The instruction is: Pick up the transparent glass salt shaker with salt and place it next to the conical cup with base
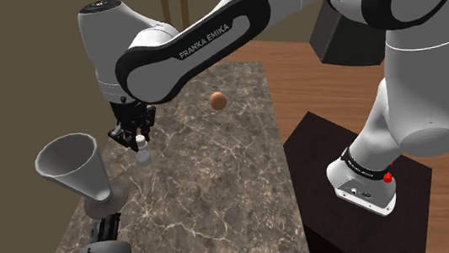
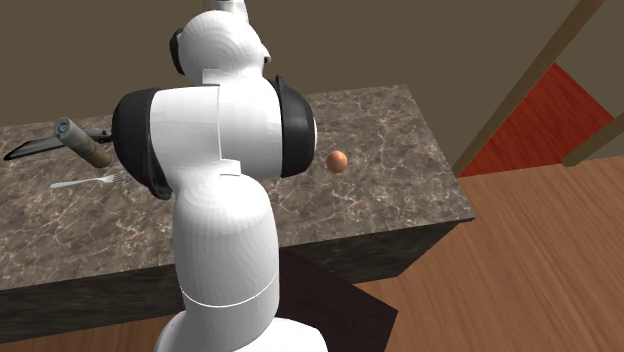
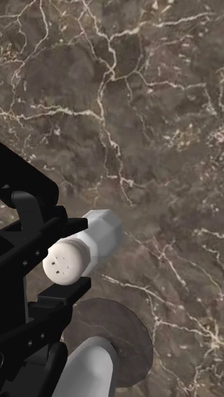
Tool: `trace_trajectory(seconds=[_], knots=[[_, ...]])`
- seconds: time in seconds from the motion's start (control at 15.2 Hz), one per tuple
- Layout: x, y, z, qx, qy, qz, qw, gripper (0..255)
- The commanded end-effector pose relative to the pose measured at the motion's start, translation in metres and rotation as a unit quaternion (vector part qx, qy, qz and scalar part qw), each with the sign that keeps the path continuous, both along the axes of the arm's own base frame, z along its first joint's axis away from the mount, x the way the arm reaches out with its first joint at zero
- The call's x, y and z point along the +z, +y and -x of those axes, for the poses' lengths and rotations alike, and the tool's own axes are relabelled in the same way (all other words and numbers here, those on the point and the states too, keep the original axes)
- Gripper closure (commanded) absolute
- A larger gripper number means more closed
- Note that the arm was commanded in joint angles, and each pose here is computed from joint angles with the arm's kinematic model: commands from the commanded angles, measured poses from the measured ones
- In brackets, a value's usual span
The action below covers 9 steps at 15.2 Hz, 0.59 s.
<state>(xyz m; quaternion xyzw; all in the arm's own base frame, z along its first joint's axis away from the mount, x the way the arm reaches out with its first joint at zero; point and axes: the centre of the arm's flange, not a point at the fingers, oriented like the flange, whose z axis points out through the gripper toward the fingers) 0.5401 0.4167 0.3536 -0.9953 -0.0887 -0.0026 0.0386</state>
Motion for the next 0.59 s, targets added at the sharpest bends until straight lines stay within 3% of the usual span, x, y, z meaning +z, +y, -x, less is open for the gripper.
trace_trajectory(seconds=[0.0,0.46,0.53], knots=[[-0.0057,0.001,-0.0006,0.0,0.0,0.0,1.0,255],[-0.0057,0.001,-0.0006,0.0,0.0,0.0,1.0,255],[-0.0057,0.001,-0.0006,0.0,0.0,0.0,1.0,0]])
